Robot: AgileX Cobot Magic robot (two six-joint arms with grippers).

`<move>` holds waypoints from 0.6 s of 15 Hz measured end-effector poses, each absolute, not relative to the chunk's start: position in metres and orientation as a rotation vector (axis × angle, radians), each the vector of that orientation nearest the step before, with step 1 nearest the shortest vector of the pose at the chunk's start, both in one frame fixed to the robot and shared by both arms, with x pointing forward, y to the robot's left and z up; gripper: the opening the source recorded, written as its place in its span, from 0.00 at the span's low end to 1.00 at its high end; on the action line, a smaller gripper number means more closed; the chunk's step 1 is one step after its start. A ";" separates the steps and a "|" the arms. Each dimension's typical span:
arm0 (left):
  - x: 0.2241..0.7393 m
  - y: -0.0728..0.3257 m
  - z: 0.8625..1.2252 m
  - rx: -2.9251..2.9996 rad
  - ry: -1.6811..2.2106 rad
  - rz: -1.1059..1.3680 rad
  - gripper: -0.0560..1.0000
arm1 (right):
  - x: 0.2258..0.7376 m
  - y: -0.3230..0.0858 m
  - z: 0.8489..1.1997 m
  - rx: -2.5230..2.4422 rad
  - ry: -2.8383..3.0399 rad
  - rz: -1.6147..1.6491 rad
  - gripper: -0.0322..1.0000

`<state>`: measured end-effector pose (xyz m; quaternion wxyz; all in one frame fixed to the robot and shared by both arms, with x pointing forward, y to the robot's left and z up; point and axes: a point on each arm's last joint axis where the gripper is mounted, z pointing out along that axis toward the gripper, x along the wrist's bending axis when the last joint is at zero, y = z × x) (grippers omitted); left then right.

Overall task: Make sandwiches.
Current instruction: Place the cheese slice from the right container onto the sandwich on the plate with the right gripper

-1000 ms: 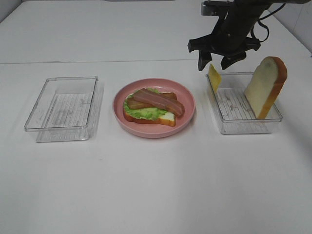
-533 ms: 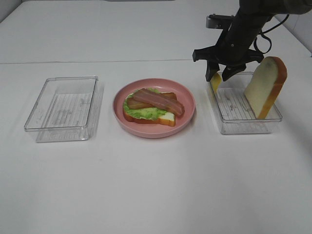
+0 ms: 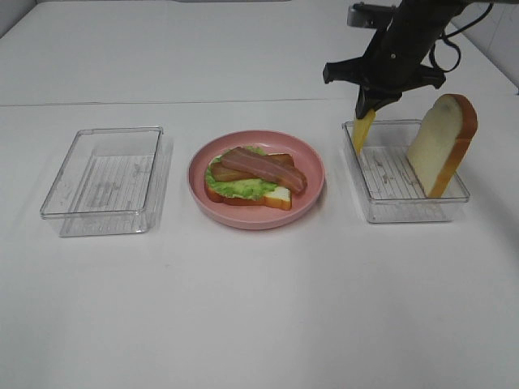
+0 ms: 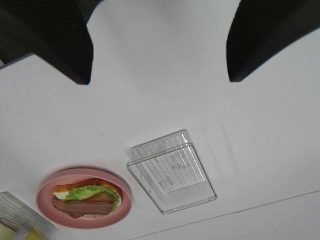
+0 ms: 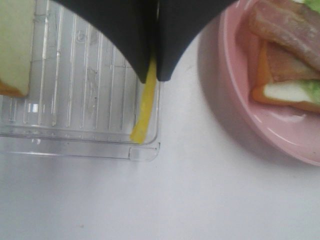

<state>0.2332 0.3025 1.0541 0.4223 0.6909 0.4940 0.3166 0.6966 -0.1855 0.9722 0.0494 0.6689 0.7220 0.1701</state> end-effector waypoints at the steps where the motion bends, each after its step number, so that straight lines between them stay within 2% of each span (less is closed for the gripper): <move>1: 0.233 0.303 1.054 1.730 1.237 0.793 0.72 | 0.692 -0.184 0.988 2.052 2.195 0.563 0.03; 4: 0.233 0.303 1.054 1.730 1.237 0.793 0.72 | 0.681 -0.175 1.009 2.097 2.245 0.672 0.03; 9: 0.233 0.303 1.054 1.730 1.237 0.793 0.72 | 0.655 -0.105 1.016 1.959 2.528 0.873 0.03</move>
